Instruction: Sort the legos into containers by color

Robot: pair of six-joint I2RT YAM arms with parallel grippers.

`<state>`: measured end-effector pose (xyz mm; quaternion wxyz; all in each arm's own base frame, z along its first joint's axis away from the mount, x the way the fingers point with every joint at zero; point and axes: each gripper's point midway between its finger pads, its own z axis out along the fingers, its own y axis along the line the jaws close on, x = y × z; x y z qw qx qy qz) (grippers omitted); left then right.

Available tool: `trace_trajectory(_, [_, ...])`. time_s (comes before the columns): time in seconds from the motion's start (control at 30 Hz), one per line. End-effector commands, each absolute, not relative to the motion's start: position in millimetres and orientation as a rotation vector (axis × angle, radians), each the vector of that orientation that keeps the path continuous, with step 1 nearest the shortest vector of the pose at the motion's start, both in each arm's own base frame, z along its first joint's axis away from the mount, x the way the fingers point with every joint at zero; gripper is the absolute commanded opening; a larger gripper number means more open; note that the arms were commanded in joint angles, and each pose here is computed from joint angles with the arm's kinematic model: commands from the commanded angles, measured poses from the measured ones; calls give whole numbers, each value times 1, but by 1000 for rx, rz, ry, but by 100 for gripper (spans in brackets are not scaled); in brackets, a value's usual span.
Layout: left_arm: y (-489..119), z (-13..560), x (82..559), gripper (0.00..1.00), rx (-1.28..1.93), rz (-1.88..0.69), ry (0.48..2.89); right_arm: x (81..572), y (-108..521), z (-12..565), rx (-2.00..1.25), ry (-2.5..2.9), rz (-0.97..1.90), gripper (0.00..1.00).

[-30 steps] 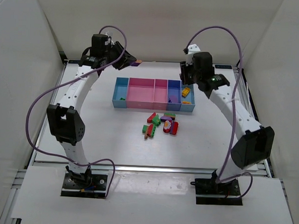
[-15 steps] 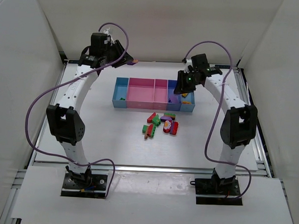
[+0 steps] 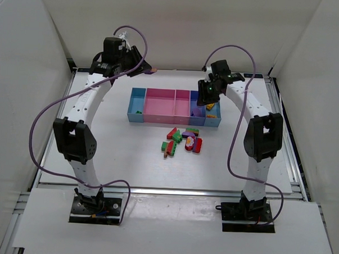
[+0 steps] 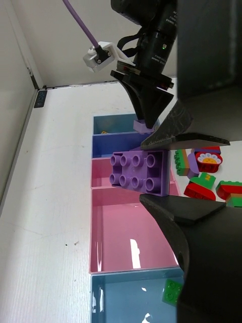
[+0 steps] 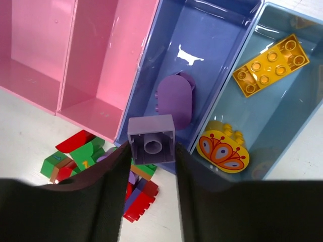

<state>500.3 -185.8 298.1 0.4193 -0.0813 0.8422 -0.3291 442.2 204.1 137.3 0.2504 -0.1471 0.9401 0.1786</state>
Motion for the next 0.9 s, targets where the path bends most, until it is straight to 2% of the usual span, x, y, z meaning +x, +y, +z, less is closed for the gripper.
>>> trace_trajectory(0.0, [-189,315,502,10,-142,-841,2073,450,207,141,-434,2525,474,48])
trace_trajectory(0.13, [-203,312,501,10,-71,-915,2085,450,219,153,-504,2467,547,69])
trace_trajectory(0.17, [-207,315,500,10,-36,-930,2078,449,221,157,-511,2457,560,70])
trace_trajectory(0.3, [-231,314,496,10,82,-1034,2078,444,225,183,-544,2374,591,72])
trace_trajectory(0.43, [-266,314,486,10,289,-1189,2039,437,203,239,-473,2212,491,73])
trace_trajectory(0.6, [-314,291,474,11,430,-1299,2085,419,157,242,-344,2234,352,75])
trace_trajectory(0.87, [-357,257,466,12,580,-1335,2126,402,83,243,-187,2286,228,79])
